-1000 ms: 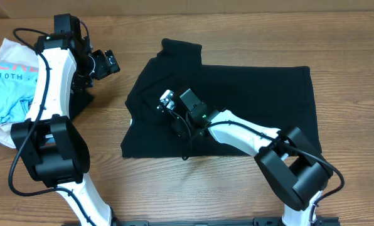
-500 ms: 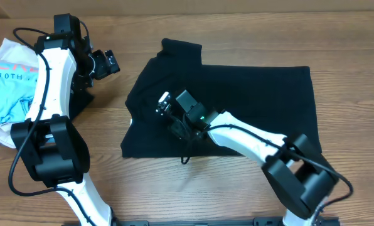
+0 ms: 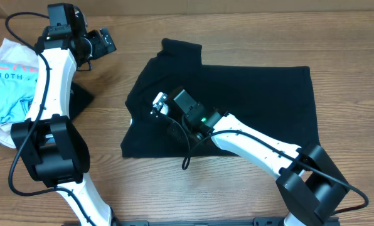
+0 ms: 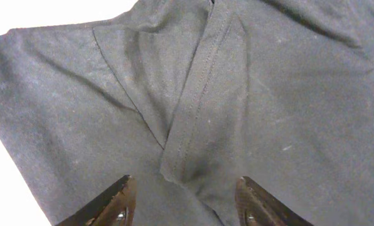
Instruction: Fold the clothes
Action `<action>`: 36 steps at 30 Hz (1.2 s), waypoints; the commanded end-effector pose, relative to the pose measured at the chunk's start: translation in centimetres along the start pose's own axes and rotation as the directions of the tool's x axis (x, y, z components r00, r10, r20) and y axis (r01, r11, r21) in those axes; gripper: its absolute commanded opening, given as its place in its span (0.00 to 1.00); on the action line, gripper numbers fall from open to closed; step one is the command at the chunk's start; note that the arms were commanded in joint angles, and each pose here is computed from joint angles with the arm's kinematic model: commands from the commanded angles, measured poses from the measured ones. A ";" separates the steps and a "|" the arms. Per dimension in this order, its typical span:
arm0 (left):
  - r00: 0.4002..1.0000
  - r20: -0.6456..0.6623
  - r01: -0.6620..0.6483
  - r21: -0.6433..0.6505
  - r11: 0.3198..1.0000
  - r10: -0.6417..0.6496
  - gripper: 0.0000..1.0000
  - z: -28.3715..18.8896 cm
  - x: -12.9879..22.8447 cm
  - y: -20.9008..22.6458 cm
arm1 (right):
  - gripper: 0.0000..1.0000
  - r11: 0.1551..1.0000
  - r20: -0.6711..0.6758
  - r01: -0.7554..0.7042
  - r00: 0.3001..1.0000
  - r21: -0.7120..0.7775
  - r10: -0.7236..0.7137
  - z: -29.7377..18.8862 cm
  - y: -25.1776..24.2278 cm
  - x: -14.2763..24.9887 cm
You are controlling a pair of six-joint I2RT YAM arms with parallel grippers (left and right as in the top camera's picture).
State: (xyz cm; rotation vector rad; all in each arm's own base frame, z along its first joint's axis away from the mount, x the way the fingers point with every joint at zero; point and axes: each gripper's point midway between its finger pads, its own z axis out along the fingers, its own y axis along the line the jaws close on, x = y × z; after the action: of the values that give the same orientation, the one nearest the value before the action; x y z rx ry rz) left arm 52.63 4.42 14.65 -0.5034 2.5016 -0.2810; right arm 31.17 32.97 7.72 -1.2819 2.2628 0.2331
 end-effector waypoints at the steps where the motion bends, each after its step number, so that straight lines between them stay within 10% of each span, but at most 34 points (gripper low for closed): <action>1: 1.000 0.021 -0.019 -0.007 1.000 0.019 1.00 -0.4 -0.7 0.1 | 0.51 0.999 0.034 0.005 0.999 -0.036 -0.004 -0.3 0.7 -1.1; 26: 1.000 0.021 -0.019 -0.007 1.000 0.019 1.00 -0.4 -0.7 0.1 | 0.50 0.998 -0.076 0.002 0.997 0.068 0.003 6.5 0.1 2.2; 36: 1.000 0.021 -0.019 -0.007 1.000 0.019 1.00 -0.4 -0.7 0.1 | 0.25 0.997 -0.033 -0.006 0.999 0.083 0.008 6.0 -0.4 1.0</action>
State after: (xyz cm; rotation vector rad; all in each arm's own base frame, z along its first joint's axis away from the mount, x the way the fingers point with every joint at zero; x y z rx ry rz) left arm 52.63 4.42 14.65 -0.5034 2.5016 -0.2810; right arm 32.50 33.83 1.00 -1.2723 2.3115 0.1198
